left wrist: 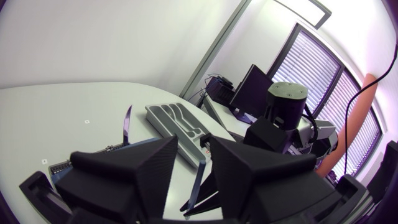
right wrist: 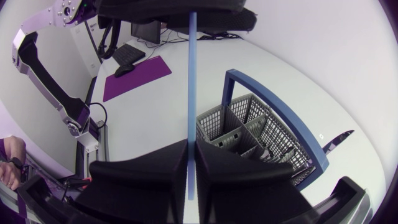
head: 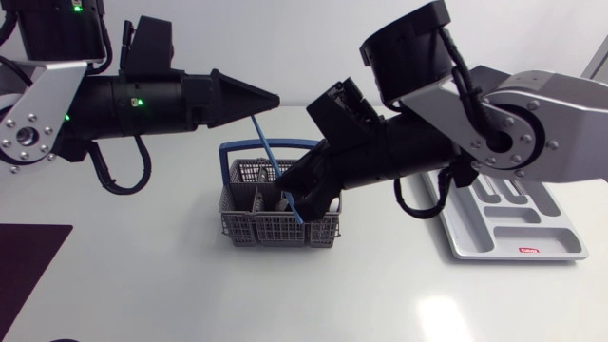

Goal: Sort the cutlery from the basket into the organizer compartments.

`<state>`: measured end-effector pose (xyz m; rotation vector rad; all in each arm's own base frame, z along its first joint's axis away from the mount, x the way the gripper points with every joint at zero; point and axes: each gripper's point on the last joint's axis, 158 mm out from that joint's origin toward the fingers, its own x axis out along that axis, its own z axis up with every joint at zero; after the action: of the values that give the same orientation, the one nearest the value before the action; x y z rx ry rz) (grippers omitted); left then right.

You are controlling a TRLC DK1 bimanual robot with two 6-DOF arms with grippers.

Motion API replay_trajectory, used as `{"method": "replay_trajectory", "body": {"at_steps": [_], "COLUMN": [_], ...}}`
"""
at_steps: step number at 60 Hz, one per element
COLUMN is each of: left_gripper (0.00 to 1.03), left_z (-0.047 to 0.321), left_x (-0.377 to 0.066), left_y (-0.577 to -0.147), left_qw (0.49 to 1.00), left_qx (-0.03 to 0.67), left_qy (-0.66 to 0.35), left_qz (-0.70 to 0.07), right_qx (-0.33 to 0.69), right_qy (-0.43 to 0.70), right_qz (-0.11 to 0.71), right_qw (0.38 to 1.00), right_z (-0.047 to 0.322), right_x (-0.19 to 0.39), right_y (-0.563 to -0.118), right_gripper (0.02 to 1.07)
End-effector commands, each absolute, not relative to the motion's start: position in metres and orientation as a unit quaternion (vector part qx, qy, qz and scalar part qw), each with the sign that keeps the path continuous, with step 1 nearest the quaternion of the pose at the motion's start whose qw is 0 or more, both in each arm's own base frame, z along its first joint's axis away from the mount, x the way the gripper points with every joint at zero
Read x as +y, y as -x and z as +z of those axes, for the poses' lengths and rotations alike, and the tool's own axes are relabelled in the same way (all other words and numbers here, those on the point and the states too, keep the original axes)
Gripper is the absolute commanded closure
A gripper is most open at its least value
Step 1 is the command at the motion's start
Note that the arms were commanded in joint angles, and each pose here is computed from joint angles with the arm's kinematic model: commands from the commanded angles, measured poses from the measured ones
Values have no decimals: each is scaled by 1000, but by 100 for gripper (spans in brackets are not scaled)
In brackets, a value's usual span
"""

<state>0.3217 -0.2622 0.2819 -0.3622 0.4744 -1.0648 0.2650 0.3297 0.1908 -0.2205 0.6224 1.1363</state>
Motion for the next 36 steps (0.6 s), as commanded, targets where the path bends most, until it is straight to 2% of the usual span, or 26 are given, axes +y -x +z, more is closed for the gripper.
{"method": "replay_trajectory", "body": {"at_steps": [1, 2, 5, 9, 12, 20, 36], "left_gripper": [35, 32, 17, 15, 10, 10, 6], "left_z": [305, 306, 313, 319, 326, 328, 280], "left_x": [-258, -258, -252, -245, -236, -227, -207], "left_y": [-329, -329, -334, -338, -341, -339, -337], "left_qw": [823, 824, 829, 835, 841, 850, 876], "left_qx": [203, 203, 194, 186, 177, 175, 229], "left_qy": [181, 181, 181, 181, 182, 165, 60], "left_qz": [-498, -498, -492, -485, -477, -469, -420], "right_qx": [295, 294, 296, 294, 293, 289, 293], "right_qy": [100, 99, 98, 96, 94, 87, 74], "right_qz": [527, 526, 521, 513, 504, 472, 380], "right_qw": [791, 792, 795, 801, 807, 828, 874], "right_z": [189, 189, 190, 193, 195, 202, 204], "right_x": [322, 321, 313, 305, 297, 266, 182], "right_y": [-258, -258, -257, -257, -258, -264, -284], "right_gripper": [101, 101, 101, 101, 101, 101, 101]}}
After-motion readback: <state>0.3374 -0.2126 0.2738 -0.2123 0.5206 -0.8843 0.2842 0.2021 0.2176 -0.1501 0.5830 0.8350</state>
